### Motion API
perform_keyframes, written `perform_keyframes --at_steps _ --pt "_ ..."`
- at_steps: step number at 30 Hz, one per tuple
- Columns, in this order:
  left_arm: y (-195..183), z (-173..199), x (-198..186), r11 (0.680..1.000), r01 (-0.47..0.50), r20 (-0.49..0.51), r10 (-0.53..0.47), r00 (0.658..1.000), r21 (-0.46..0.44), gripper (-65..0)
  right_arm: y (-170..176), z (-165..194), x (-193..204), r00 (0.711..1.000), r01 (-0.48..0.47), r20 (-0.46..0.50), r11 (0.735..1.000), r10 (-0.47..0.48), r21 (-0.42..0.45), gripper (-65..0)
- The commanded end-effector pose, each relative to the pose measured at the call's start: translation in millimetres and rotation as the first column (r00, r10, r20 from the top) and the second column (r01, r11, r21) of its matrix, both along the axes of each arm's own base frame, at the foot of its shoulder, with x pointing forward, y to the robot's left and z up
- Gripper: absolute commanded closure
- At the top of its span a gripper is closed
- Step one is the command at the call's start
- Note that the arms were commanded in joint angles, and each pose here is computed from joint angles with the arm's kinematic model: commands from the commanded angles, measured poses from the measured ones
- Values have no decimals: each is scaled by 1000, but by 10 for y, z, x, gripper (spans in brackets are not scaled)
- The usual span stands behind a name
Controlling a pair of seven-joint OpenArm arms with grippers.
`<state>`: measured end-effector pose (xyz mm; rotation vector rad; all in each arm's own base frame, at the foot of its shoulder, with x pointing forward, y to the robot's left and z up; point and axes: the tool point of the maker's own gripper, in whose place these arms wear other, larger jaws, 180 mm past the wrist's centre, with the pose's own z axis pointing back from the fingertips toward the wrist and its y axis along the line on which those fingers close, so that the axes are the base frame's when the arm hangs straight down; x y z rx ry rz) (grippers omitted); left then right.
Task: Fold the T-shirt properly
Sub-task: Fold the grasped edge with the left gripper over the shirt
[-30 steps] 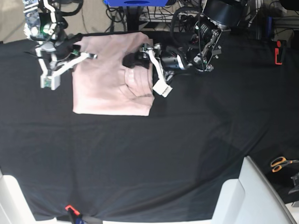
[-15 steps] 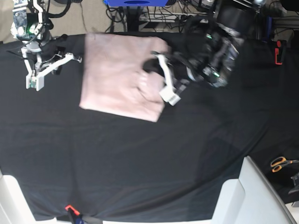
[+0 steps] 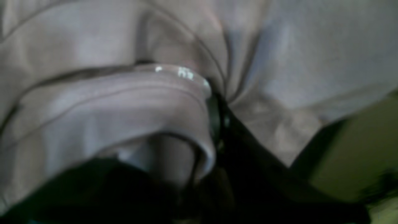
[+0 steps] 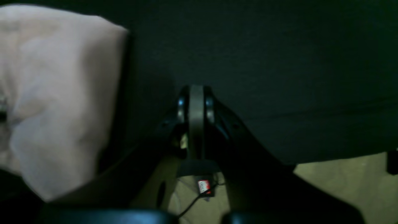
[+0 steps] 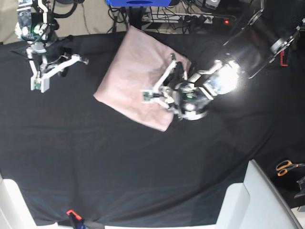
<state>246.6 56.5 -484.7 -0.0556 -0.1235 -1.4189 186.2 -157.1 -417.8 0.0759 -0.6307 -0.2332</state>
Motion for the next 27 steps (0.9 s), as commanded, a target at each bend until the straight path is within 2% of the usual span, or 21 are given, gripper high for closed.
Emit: perform_keyframes --at_steps 1,7,12,19,23,27 --pt "103 70 232 997 8 89 -15 996 75 0 -35 70 52 1000 -5 31 1000 5 -16 -2" --pt "-46 239 603 958 137 286 -209 935 253 0 -52 67 45 1000 -1 29 1000 2 -18 -2" --pt "-340 238 603 930 246 332 -331 883 274 0 -57 69 50 1000 0 29 1000 0 -19 -2" --pt "-778 309 631 923 324 401 -382 832 208 0 -57 78 68 999 0 34 1000 0 -19 -2" --pt "-837 292 680 908 343 414 -416 809 242 0 -67 77 73 999 1 34 1000 0 -21 -2" --pt "-798 194 669 875 383 378 -475 794 295 0 -71 78 73 999 0 34 1000 1 -22 -2"
